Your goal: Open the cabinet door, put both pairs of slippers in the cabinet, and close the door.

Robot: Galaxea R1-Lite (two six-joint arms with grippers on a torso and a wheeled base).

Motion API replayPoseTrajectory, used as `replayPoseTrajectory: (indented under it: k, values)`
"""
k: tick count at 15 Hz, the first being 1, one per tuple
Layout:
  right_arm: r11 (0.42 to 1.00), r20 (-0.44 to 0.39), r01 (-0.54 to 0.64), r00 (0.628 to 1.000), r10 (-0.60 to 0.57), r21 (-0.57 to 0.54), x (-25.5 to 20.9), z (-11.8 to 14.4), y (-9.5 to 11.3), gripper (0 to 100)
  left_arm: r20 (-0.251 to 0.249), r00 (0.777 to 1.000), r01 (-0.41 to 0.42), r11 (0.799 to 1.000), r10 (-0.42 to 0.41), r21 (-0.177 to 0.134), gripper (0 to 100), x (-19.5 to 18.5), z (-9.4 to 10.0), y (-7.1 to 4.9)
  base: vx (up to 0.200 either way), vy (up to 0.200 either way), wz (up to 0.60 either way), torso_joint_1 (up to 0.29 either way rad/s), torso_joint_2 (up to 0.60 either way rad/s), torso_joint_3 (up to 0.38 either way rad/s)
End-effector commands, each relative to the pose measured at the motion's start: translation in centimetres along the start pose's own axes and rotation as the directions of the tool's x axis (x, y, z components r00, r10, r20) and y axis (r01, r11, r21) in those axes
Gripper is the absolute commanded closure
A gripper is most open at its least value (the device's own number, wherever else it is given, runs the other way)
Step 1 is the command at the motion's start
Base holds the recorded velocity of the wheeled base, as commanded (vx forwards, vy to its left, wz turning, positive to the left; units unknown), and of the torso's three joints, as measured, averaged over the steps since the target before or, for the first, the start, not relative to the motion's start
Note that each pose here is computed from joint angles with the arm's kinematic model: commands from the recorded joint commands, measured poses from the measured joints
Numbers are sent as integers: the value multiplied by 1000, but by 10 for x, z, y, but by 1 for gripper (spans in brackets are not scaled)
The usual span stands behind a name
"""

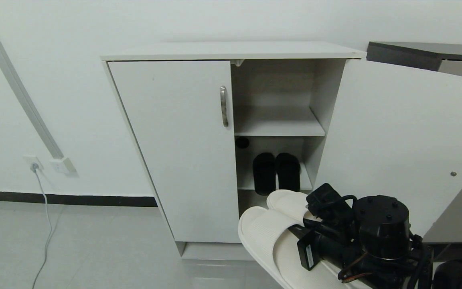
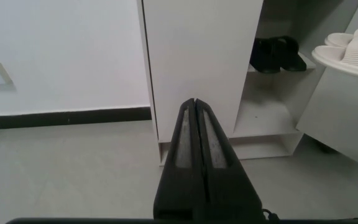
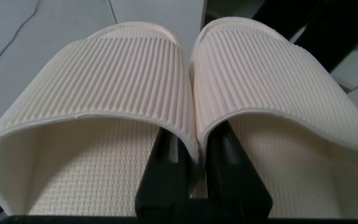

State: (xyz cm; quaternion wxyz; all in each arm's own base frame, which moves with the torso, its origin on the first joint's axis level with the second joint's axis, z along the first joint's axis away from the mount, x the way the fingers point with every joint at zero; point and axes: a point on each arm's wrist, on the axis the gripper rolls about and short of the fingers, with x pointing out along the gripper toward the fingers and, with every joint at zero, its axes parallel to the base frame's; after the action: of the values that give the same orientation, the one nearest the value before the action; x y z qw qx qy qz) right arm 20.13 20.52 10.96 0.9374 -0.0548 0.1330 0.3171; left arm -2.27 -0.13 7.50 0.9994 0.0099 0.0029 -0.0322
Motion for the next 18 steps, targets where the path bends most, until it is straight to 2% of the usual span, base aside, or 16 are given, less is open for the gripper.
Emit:
replayPoseTrajectory:
  k: [1,6,8,15,17,18]
  values:
    - [1000,0,1,1000,-1,-1,1,-2,0,100,0,1000,0,1000,0,0,100,0,0,0,0,0,0,2,105,105]
    - [1000,8,-2,1000,2,-1,4,-4,1,100,0,1000,0,1000,0,1,100,0,0,0,0,0,0,0,15,10]
    - [1000,27,-3,1000,3,1,7,-3,1,100,0,1000,0,1000,0,3,100,0,0,0,0,0,-600,2,2,7]
    - [1000,50,10,999,-9,-5,20,-8,4,100,0,1000,0,1000,0,3,100,0,0,0,0,0,0,0,0,0]
    - [992,165,121,978,-125,32,38,4,7,100,0,1000,0,1000,0,3,100,0,0,0,0,0,0,0,0,0]
    - [981,179,185,965,-191,50,48,8,10,100,0,1000,0,1000,0,3,100,0,0,0,0,0,0,0,0,0]
